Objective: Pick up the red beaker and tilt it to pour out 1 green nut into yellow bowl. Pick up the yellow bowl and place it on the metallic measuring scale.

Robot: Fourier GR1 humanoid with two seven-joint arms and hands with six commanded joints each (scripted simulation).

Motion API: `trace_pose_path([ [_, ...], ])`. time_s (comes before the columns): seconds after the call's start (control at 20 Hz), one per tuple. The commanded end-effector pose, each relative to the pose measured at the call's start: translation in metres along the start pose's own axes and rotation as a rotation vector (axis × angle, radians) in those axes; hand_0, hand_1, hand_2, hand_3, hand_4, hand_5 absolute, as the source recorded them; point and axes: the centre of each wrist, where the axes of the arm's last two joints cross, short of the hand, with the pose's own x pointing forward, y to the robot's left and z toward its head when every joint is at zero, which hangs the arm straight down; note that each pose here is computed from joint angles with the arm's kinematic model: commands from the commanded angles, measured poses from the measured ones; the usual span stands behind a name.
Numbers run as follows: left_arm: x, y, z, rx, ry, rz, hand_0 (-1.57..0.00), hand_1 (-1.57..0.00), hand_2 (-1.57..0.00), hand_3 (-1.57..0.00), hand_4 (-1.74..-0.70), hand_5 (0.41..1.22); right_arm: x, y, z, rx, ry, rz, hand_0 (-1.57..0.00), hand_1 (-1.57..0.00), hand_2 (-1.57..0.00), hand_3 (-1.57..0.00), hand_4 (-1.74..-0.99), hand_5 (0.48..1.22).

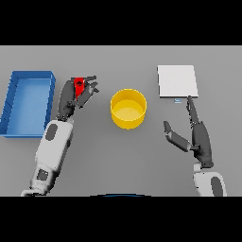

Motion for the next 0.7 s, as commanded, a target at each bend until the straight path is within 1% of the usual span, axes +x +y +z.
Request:
trace_pose_path([
  [0.0, 0.006, 0.003, -0.001, -0.008, -0.024, -0.025, -1.55, -1.55, -1.55, -1.54, -1.71, 1.114, 0.000, 0.002, 0.000, -0.001, -0.002, -0.005, 0.00, 0.00, 0.00, 0.00, -1.263, 0.652],
  [0.05, 0.014, 0.007, -0.003, -0.019, -0.033, -0.058, -1.55, -1.55, -1.55, -1.54, -1.72, 1.114, -0.001, 0.002, -0.001, -0.005, 0.006, -0.004, 0.00, 0.00, 0.00, 0.00, -1.263, 0.654],
  [0.1, 0.023, 0.004, -0.004, -0.043, -0.045, -0.101, -1.55, -1.56, -1.56, -1.55, -1.72, 1.114, 0.001, 0.002, 0.000, 0.002, -0.002, -0.002, 0.00, 0.00, 0.00, 0.00, -1.262, 0.658],
  [0.3, 0.045, -0.003, -0.008, -0.156, -0.030, -0.329, -1.56, -1.56, -1.56, -1.56, -1.73, 1.125, 0.004, -0.001, -0.004, 0.010, -0.009, 0.021, 0.00, 0.00, 0.00, 0.00, -1.256, 0.671],
  [0.4, 0.051, -0.002, -0.013, -0.181, -0.016, -0.397, -1.56, -1.56, -1.56, -1.56, -1.73, 1.117, 0.002, -0.004, -0.004, 0.001, 0.010, 0.023, 0.00, 0.00, 0.00, 0.00, -1.256, 0.676],
  [0.45, 0.053, -0.002, -0.015, -0.189, -0.011, -0.423, -1.56, -1.56, -1.56, -1.56, -1.73, 1.112, 0.002, 0.003, -0.003, 0.006, 0.009, 0.019, 0.00, 0.00, 0.00, 0.00, -1.256, 0.678],
  [0.5, 0.055, -0.001, -0.018, -0.196, -0.008, -0.447, -1.56, -1.56, -1.56, -1.56, -1.73, 1.111, 0.002, 0.002, -0.001, 0.011, 0.005, 0.018, 0.00, 0.00, 0.00, 0.00, -1.256, 0.678],
  [0.6, 0.057, -0.003, -0.024, -0.206, 0.011, -0.512, -1.57, -1.57, -1.57, -1.56, -1.73, 1.114, 0.002, 0.003, -0.004, 0.007, 0.025, 0.013, 0.00, 0.00, 0.00, 0.00, -1.254, 0.680],
  [0.65, 0.063, -0.003, -0.026, -0.215, 0.003, -0.581, -1.57, -1.57, -1.57, -1.57, -1.74, 1.117, 0.005, 0.005, -0.005, 0.004, 0.010, 0.017, 0.00, 0.00, 0.00, 0.00, -1.255, 0.681],
])
